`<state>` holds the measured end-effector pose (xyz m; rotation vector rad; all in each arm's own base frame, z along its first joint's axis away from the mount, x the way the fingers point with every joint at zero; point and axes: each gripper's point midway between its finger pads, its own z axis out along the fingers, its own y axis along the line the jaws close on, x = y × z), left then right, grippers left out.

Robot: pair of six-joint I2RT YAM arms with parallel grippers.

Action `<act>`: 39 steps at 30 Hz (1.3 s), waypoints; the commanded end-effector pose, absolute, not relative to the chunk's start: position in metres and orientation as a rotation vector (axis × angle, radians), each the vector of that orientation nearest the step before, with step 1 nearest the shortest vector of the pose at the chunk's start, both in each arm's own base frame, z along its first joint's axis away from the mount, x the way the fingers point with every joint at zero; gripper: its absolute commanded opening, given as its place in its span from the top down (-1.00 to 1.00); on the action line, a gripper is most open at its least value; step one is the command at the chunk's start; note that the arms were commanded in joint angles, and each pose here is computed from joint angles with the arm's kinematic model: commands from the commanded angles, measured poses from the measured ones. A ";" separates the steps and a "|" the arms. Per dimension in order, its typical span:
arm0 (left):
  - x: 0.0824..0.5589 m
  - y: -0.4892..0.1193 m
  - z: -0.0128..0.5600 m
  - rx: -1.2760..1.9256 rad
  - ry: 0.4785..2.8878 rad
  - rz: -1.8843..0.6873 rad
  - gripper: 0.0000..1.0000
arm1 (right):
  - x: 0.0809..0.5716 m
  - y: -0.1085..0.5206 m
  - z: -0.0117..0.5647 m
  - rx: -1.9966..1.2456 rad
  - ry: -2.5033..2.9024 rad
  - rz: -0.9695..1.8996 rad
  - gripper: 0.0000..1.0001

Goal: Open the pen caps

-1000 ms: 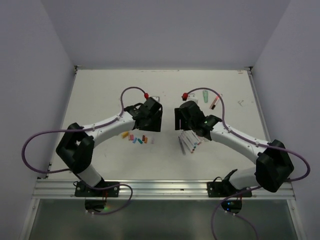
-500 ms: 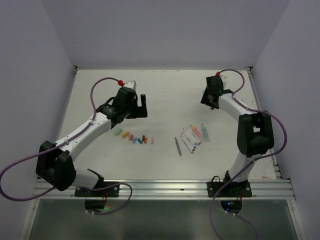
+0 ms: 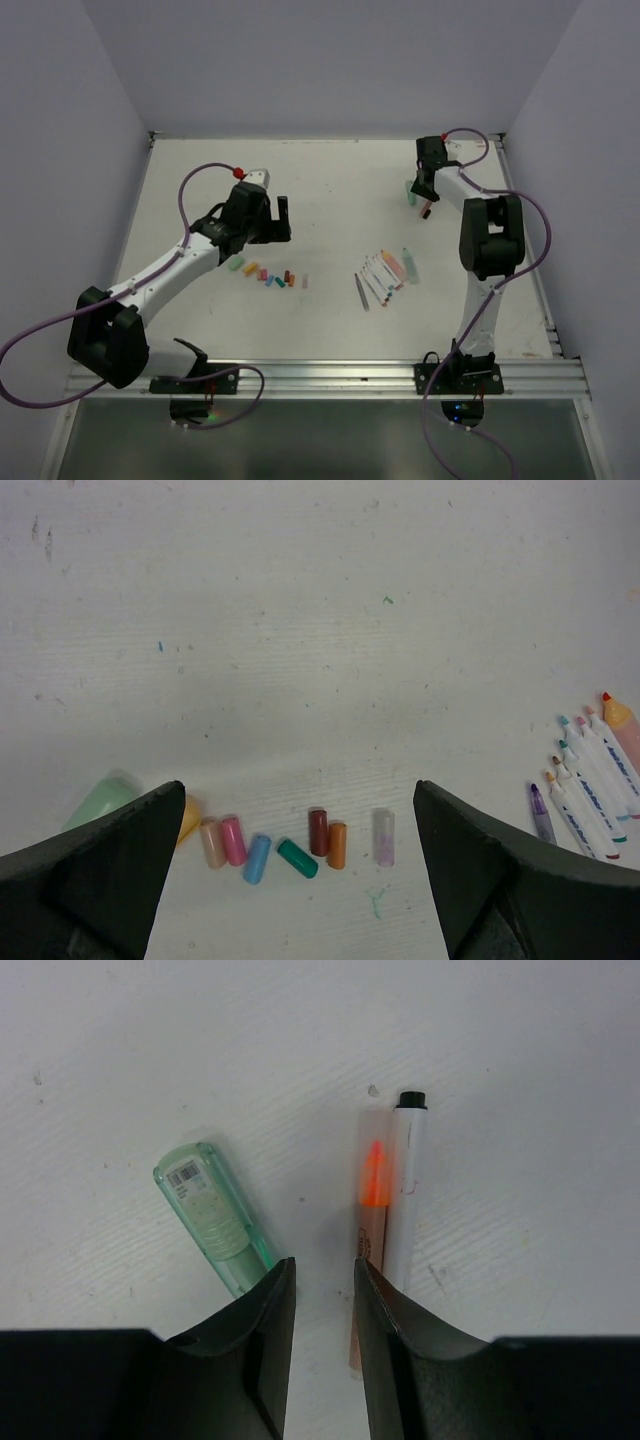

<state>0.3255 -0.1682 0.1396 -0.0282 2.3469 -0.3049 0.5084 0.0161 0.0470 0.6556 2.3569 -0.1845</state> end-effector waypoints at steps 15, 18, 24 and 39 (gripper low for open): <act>0.333 -0.173 0.146 -0.001 2.299 -0.353 -0.96 | 0.511 -0.002 0.031 0.748 2.365 -0.232 0.38; 0.332 -0.174 0.144 0.000 2.305 -0.356 -0.96 | 0.513 0.001 0.025 0.733 2.383 -0.217 0.48; 0.331 -0.175 0.144 0.000 2.307 -0.366 -0.95 | 0.513 0.002 0.020 0.719 2.413 -0.215 0.53; 0.327 -0.233 0.202 0.082 2.152 -0.800 -0.95 | 0.477 0.090 0.150 0.209 2.182 0.191 1.00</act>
